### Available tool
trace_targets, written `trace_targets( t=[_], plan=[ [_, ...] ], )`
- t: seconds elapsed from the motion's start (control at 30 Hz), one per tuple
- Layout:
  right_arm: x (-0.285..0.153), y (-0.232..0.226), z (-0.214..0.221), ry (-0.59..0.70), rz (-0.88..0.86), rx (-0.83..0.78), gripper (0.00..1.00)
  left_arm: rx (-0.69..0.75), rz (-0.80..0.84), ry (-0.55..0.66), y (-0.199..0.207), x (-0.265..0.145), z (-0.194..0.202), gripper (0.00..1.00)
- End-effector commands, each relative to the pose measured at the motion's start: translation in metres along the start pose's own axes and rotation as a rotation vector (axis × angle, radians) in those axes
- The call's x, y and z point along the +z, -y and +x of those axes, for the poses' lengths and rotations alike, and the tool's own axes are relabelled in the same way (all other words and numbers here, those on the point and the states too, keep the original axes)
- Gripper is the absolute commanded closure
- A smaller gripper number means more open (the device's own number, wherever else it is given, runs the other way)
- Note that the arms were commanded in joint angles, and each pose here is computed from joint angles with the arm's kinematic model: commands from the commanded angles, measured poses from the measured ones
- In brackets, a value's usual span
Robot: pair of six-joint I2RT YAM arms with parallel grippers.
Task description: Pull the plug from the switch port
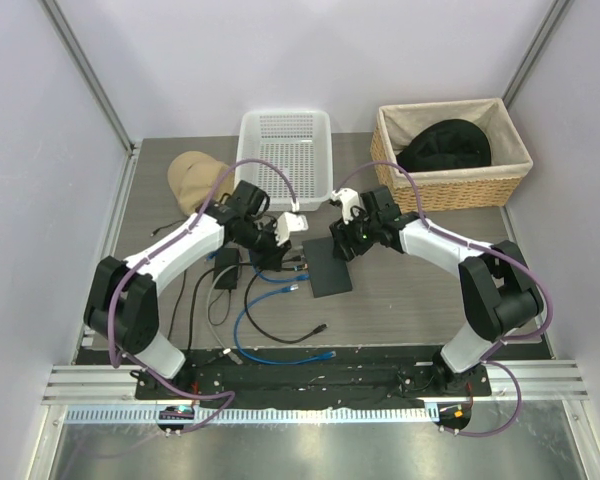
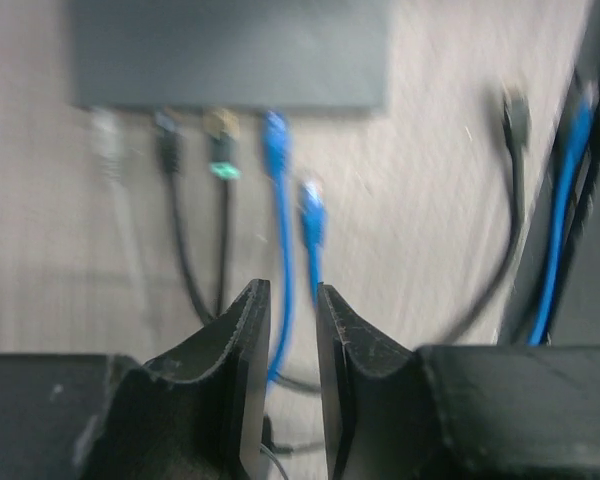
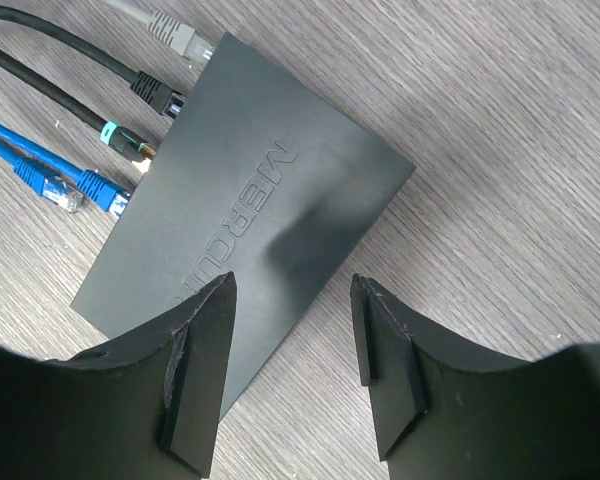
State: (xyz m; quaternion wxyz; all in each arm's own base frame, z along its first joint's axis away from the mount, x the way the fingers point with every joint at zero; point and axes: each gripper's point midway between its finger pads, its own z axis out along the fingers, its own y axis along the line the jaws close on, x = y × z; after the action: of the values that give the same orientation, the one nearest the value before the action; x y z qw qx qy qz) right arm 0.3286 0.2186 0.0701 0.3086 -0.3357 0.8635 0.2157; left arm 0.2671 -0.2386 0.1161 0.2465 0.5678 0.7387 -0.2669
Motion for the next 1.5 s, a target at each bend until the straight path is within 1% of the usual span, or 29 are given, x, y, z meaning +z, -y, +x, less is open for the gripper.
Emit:
trace_targets(
  t=[0.0,0.03,0.1,0.13,0.2,0.27,0.37,0.4,0.47,0.5,0.57,0.6,0.67,0.7,0.73,0.87,0.97,1.03,1.13,1.23,1.3,1.47],
  plan=[
    [-0.015,-0.002,-0.029,0.075,0.0,-0.064,0.43,0.102,0.118,-0.194,0.031,-0.02,0.043,0.72],
    [-0.016,-0.001,-0.031,0.08,0.008,-0.071,0.43,0.161,0.12,-0.234,0.031,-0.028,0.052,0.73],
    [-0.017,0.001,-0.029,0.077,0.022,-0.081,0.42,0.177,0.135,-0.261,0.044,-0.051,0.065,0.73],
    [-0.015,0.002,-0.027,0.071,0.022,-0.079,0.42,0.189,0.145,-0.276,0.05,-0.055,0.075,0.73],
    [-0.014,0.002,-0.025,0.073,0.021,-0.076,0.42,0.234,0.131,-0.278,0.059,-0.067,0.082,0.73],
    [-0.012,0.0,-0.022,0.067,0.013,-0.061,0.42,0.201,0.142,-0.298,0.07,-0.067,0.096,0.73],
    [-0.01,0.0,-0.024,0.068,0.007,-0.052,0.42,0.103,0.176,-0.343,0.083,-0.066,0.112,0.74],
    [-0.01,0.001,-0.026,0.068,0.008,-0.055,0.42,0.033,0.175,-0.365,0.085,-0.064,0.116,0.74],
    [-0.009,0.002,-0.026,0.063,0.012,-0.063,0.42,-0.048,0.115,-0.38,0.079,-0.064,0.114,0.72],
    [-0.008,0.003,-0.026,0.058,0.015,-0.066,0.41,-0.137,0.016,-0.398,0.065,-0.063,0.115,0.66],
    [-0.008,0.005,-0.026,0.058,0.021,-0.071,0.41,-0.217,-0.037,-0.422,0.058,-0.061,0.117,0.62],
    [-0.008,0.005,-0.026,0.059,0.022,-0.07,0.41,-0.312,-0.059,-0.43,0.06,-0.06,0.117,0.61],
    [-0.008,0.004,-0.025,0.057,0.019,-0.069,0.41,-0.415,-0.112,-0.471,0.057,-0.058,0.125,0.57],
    [-0.007,0.004,-0.025,0.057,0.019,-0.067,0.41,-0.439,-0.125,-0.481,0.057,-0.057,0.128,0.57],
    [-0.008,0.005,-0.025,0.057,0.022,-0.066,0.41,-0.441,-0.154,-0.5,0.054,-0.057,0.132,0.56],
    [-0.008,0.006,-0.022,0.04,0.028,-0.064,0.41,-0.408,-0.184,-0.457,0.049,-0.045,0.125,0.52],
    [-0.007,0.007,-0.019,0.019,0.029,-0.064,0.41,-0.386,-0.188,-0.496,0.053,-0.032,0.127,0.51],
    [-0.005,0.007,-0.016,0.009,0.026,-0.054,0.41,-0.397,-0.183,-0.522,0.053,-0.021,0.132,0.5],
    [-0.001,0.007,-0.013,-0.005,0.018,-0.041,0.41,-0.409,-0.263,-0.62,0.041,-0.013,0.144,0.51],
    [0.004,0.009,-0.013,-0.014,0.017,-0.041,0.41,-0.417,-0.327,-0.67,0.032,-0.013,0.155,0.52],
    [0.007,0.01,-0.015,-0.011,0.02,-0.048,0.41,-0.408,-0.342,-0.682,0.029,-0.012,0.159,0.52],
    [0.006,0.015,-0.021,0.005,0.038,-0.066,0.41,-0.381,-0.314,-0.72,0.03,-0.002,0.166,0.54]
  ],
)
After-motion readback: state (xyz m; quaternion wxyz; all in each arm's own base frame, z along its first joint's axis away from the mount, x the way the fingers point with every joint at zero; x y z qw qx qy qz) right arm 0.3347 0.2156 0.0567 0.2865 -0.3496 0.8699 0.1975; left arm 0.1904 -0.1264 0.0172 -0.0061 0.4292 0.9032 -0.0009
